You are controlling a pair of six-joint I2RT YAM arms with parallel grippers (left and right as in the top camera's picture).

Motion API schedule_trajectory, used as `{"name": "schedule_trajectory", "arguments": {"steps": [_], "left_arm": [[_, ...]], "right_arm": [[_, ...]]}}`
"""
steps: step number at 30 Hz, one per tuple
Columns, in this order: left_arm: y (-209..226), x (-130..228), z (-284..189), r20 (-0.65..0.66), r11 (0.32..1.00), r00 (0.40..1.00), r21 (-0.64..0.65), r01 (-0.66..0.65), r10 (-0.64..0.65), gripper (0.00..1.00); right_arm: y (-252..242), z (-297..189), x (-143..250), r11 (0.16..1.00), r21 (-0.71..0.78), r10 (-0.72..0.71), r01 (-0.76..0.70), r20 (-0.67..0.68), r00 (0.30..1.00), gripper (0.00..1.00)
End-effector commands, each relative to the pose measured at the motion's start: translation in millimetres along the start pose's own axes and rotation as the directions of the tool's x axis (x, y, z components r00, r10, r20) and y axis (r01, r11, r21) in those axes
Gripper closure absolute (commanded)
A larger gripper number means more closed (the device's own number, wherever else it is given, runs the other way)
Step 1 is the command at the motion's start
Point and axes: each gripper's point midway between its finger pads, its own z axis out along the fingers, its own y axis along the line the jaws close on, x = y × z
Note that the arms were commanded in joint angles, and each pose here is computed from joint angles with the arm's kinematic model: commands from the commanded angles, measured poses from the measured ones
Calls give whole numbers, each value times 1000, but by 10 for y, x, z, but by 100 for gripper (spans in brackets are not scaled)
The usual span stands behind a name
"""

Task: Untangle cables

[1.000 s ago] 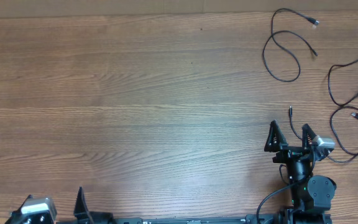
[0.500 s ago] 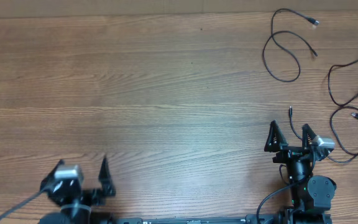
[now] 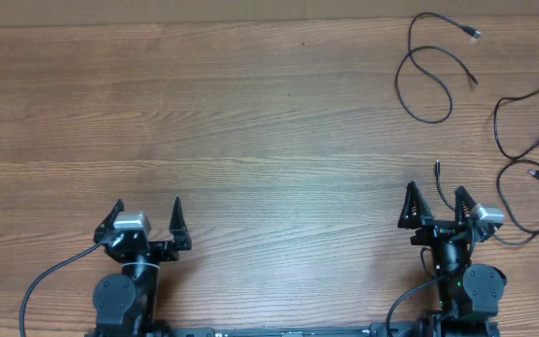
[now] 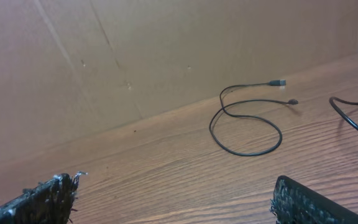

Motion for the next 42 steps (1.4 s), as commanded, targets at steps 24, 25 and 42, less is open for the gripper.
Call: {"name": "schedule_trajectory", "arguments": {"steps": [24, 25, 42], "left_arm": [[49, 211, 139, 45, 996, 995, 8, -87, 87, 0], [50, 211, 139, 45, 996, 995, 7, -87, 87, 0], [37, 212, 139, 44, 999, 998, 16, -42, 42, 0]], "right_arm": [[-10, 2, 23, 1000, 3, -4, 4, 2, 1000, 0], [-10, 2, 23, 1000, 3, -4, 4, 2, 1000, 0], [-10, 2, 23, 1000, 3, -4, 4, 2, 1000, 0]]}}
